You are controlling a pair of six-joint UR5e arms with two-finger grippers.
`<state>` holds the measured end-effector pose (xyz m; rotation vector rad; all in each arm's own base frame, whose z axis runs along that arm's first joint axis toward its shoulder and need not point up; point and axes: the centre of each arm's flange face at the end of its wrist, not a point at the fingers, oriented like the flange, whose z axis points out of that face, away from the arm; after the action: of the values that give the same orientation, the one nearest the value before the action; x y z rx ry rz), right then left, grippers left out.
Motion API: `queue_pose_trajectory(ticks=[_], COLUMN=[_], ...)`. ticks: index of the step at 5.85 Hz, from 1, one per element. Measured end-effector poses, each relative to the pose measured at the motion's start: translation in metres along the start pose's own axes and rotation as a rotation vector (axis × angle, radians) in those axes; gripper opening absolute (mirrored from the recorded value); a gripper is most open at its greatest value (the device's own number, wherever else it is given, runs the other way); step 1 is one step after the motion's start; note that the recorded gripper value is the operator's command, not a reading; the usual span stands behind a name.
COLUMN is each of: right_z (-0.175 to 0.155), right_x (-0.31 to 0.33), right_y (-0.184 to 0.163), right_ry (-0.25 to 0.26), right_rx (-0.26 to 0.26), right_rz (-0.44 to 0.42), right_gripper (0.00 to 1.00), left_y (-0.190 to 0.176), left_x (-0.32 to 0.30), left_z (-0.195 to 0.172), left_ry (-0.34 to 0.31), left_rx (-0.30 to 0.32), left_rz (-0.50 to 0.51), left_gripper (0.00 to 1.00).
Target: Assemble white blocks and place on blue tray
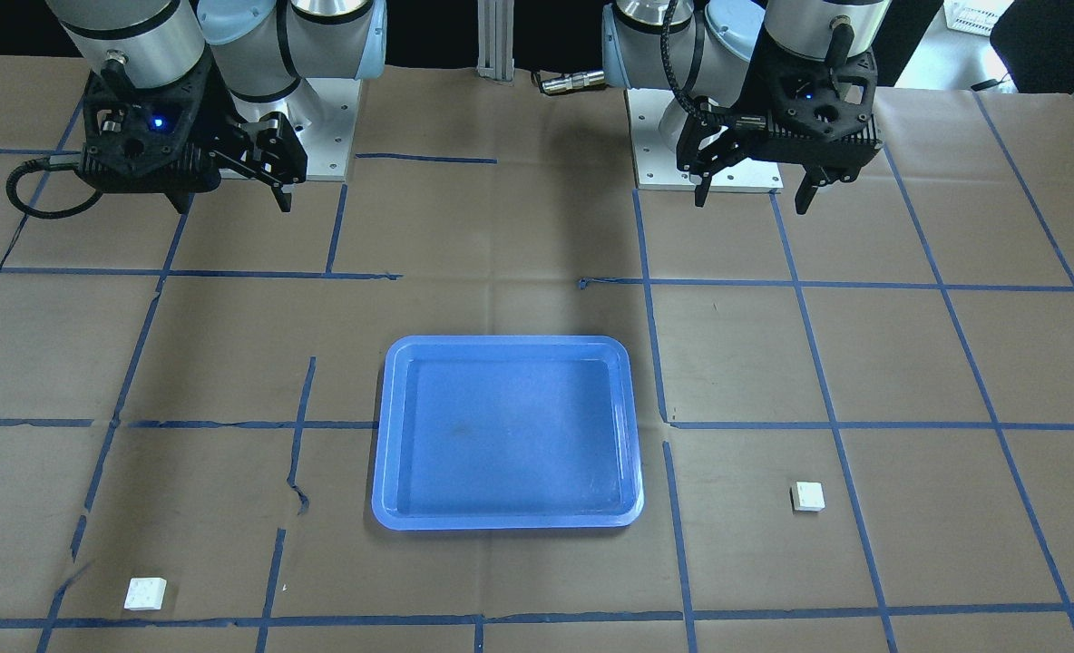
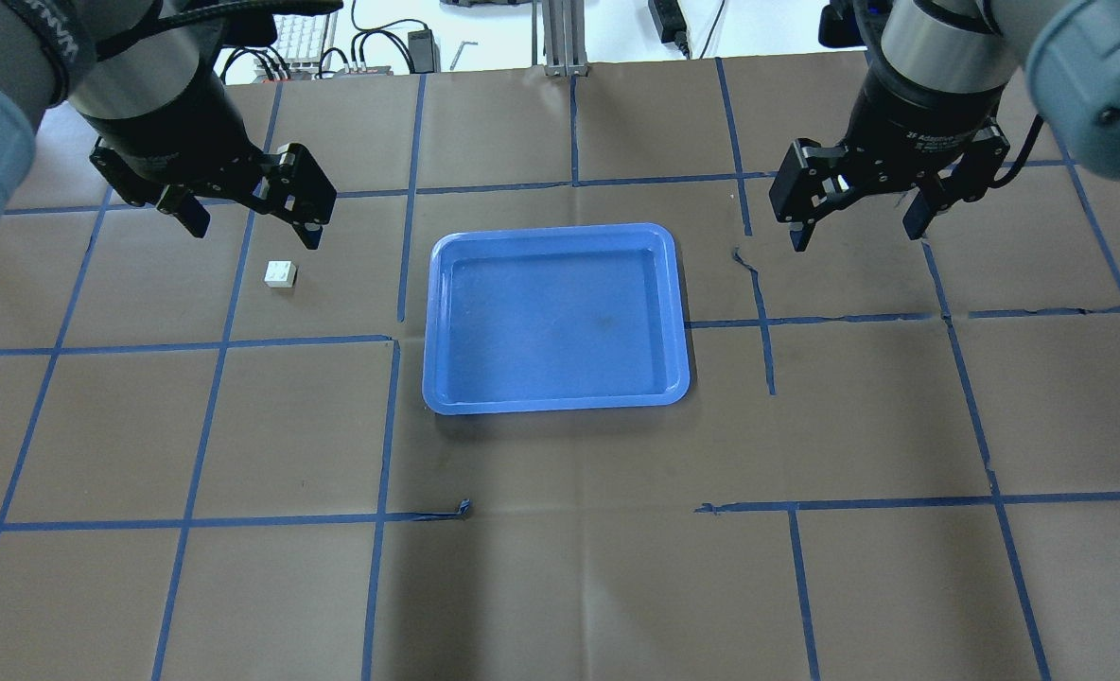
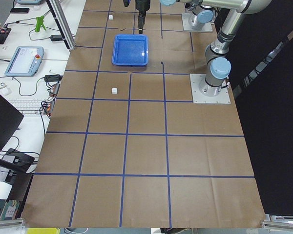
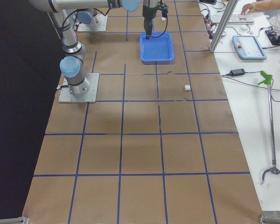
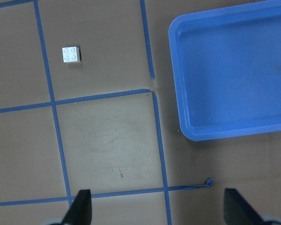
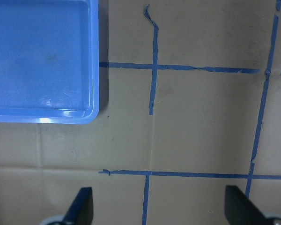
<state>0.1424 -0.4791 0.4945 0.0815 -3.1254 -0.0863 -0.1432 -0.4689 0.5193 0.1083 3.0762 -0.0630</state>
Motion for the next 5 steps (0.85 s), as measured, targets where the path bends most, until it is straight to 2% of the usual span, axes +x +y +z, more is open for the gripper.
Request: queue_pose_trajectory(ticks=[5], right_z=[0.0010], right_x=[0.0018], right_y=[-0.0023], right_ry=[0.002], right_rx=[0.011], right_rz=[0.000], right_gripper=[1.00], left_y=[0.0005], left_x=[-0.0013], left_z=[-0.0013], left_ry=[-0.004], left_rx=[0.001], left_rz=[-0.029], left_gripper=[1.00])
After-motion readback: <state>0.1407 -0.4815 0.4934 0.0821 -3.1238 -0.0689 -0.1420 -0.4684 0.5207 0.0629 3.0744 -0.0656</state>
